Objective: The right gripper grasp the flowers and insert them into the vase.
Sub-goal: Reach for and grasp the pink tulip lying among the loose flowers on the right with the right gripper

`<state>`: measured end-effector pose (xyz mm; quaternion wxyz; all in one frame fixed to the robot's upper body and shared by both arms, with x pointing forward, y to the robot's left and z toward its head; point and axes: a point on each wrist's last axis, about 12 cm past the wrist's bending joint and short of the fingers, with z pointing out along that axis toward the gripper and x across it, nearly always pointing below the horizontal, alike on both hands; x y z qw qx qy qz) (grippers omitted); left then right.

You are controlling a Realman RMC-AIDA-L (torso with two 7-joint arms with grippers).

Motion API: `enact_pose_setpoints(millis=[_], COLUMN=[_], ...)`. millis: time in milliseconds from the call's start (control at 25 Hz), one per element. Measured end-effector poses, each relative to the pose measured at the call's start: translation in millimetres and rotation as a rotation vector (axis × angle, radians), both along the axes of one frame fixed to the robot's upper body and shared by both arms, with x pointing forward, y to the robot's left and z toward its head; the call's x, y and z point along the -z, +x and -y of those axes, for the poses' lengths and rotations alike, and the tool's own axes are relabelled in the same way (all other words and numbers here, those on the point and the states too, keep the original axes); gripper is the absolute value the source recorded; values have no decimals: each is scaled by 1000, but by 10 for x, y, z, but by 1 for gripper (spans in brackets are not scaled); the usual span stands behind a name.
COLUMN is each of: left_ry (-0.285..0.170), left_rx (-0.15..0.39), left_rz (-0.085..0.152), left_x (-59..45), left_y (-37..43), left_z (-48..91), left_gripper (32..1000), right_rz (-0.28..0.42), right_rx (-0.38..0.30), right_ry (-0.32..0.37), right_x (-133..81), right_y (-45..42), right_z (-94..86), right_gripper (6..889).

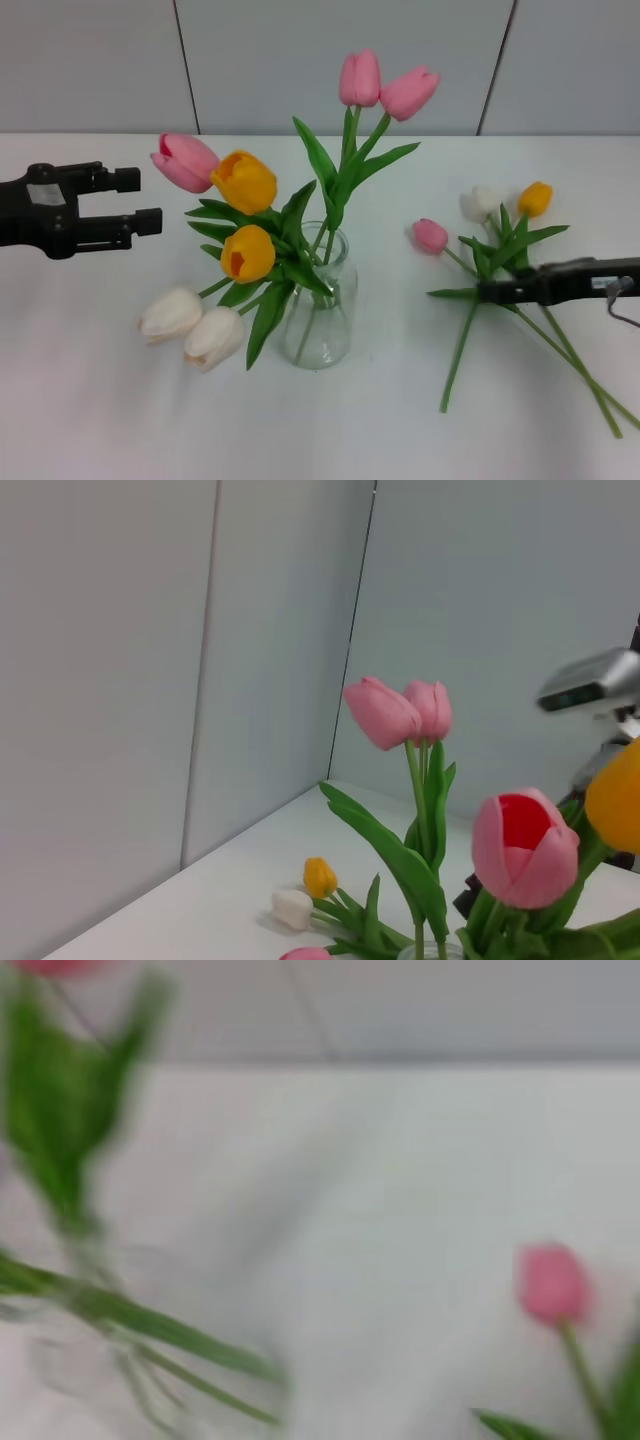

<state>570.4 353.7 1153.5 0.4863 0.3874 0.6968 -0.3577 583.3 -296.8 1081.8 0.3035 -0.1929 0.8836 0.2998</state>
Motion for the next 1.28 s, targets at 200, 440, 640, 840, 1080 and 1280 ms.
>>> enact_pose_setpoints(millis=[200, 440, 640, 840, 1080, 1280], left_ry=[-5, -7, -6, -7, -11, -11], left_rx=[4, 7, 19, 27, 23, 21], left_rz=[5, 9, 28, 40, 38, 40], left_x=[0, 5, -12, -29, -18, -14], left_y=[10, 17, 20, 19, 26, 29], left_z=[28, 53, 87, 115, 139, 145], left_gripper=[780, 781, 780, 779, 777, 776], right_rz=[-78, -82, -69, -60, -60, -62], right_rx=[47, 50, 22, 10, 10, 12], right_ry=[-106, -221, -276, -340, -359, -363], right_x=[27, 130, 238, 301, 348, 379], right_y=[129, 210, 223, 250, 242, 228], right_z=[139, 60, -147, -232, -238, -241], right_gripper=[853, 853, 854, 843, 829, 818])
